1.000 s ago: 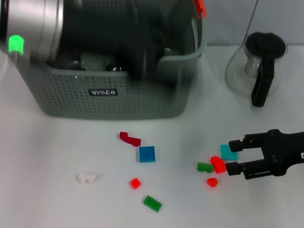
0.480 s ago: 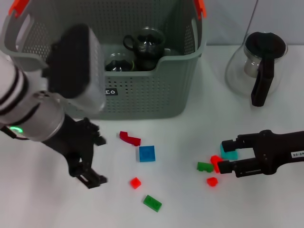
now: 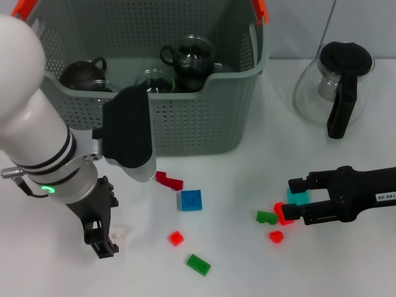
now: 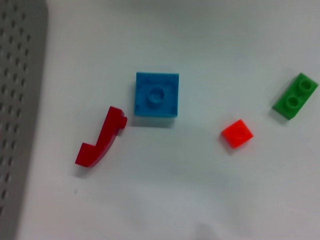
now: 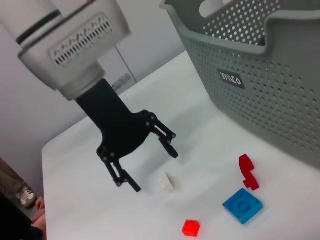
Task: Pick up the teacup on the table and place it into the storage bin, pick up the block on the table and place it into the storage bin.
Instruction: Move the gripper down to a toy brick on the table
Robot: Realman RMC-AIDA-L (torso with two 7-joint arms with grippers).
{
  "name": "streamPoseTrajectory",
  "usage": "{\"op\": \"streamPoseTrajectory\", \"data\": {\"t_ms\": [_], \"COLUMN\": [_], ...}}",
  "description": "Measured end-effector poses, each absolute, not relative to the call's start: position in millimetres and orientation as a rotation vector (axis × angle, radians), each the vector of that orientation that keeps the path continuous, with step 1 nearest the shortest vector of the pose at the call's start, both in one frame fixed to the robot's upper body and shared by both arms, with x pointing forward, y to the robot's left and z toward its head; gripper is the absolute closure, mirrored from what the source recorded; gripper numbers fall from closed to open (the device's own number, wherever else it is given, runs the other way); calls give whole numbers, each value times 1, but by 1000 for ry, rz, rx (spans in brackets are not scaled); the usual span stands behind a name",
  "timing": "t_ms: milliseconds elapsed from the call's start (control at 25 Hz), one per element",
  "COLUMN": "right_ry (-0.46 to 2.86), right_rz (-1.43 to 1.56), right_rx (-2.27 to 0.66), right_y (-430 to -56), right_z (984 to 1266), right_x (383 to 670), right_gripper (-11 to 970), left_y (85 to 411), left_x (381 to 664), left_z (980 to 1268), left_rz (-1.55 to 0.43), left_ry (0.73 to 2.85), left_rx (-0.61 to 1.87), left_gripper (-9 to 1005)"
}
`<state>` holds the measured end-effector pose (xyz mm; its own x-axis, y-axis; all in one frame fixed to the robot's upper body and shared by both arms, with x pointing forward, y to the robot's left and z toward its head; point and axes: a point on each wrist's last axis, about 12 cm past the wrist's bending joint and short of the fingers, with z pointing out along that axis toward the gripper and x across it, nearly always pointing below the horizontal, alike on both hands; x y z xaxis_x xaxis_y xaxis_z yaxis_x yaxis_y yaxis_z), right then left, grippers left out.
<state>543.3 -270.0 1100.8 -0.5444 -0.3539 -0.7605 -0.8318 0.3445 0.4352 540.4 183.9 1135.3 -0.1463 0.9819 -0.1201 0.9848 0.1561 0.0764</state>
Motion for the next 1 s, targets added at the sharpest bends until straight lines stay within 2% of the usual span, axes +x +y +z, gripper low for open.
{"op": "streamPoseTrajectory", "data": {"t_ms": [320,520,1000], "right_ry": [2063,2065,2068], "right_rz": [1134,1135,1127], "right_rx": [-1021,-1020,-1010], "right_y": [-271,-271,-270], "right_z": [1103,1103,1102], "right_x": [545,546,546], "right_gripper": [153,153,152], "left_y": [185,185,188], "left_x": [544,545,545], "left_z": [1125,1121,1108], "left_rz": [-17,-18,-32], "left_ry": [2288,2294,2305], "left_rx": [1940,1945,1926], "left_gripper": [141,327,571]}}
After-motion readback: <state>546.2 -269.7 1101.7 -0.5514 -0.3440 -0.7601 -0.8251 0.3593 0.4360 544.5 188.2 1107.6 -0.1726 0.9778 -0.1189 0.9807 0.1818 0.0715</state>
